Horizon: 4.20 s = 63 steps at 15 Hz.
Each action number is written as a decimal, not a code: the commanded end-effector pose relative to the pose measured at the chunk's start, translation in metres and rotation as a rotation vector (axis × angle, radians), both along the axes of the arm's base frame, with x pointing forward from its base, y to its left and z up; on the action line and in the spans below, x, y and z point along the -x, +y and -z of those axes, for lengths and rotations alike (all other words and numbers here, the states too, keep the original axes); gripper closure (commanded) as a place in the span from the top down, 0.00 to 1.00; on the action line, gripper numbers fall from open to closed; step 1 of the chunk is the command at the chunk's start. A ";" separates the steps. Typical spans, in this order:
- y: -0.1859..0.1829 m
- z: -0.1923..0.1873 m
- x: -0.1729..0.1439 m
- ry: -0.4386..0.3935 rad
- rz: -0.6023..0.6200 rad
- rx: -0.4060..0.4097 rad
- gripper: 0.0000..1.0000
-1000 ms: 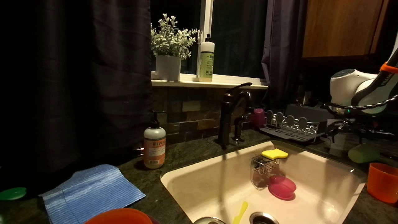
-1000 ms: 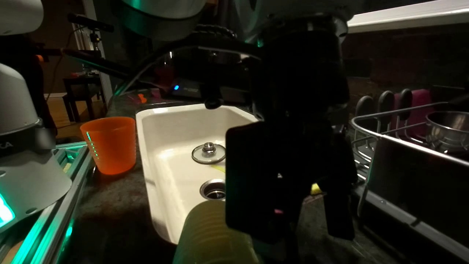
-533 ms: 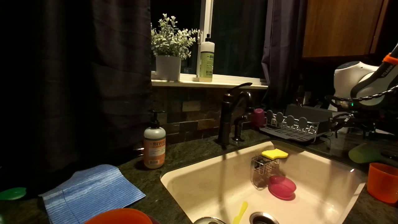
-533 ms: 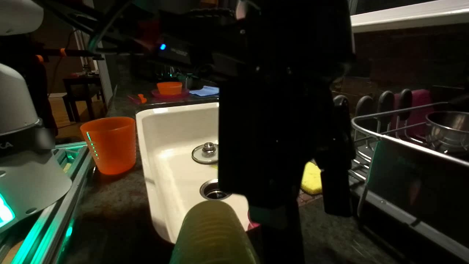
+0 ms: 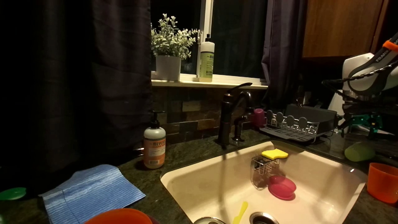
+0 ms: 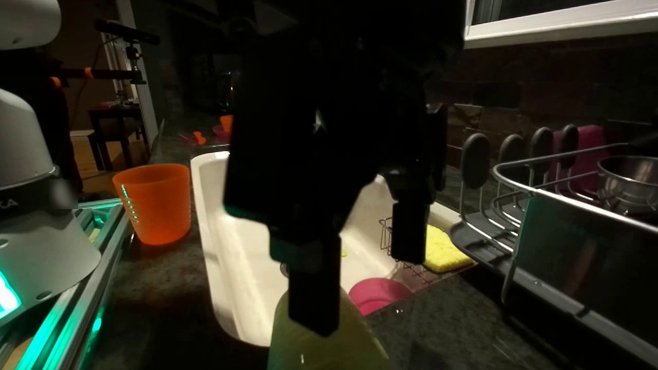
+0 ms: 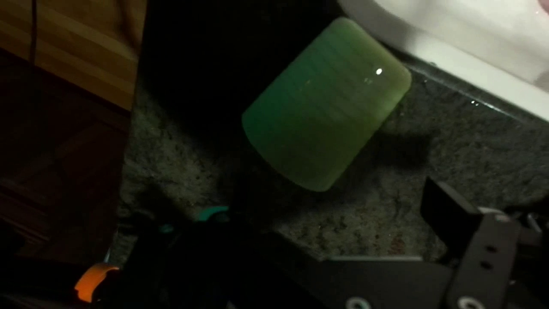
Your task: Pick the green cup from the drying rack and place it to the right of the sink right-side-up
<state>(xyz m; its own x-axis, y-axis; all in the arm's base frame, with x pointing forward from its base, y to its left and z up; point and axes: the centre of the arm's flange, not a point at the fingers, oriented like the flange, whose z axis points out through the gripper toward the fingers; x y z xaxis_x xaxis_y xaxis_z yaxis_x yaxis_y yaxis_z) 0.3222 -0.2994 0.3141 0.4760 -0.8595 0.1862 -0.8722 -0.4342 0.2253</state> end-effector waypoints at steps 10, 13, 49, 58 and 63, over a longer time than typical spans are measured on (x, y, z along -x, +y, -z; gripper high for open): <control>-0.020 -0.018 0.024 -0.091 -0.275 -0.244 1.00; -0.018 -0.016 0.016 -0.097 -0.344 -0.248 1.00; -0.039 0.023 0.011 0.017 -0.388 -0.303 1.00; -0.038 0.033 0.018 -0.039 -0.293 -0.330 1.00; -0.040 0.038 0.020 -0.069 -0.260 -0.342 0.91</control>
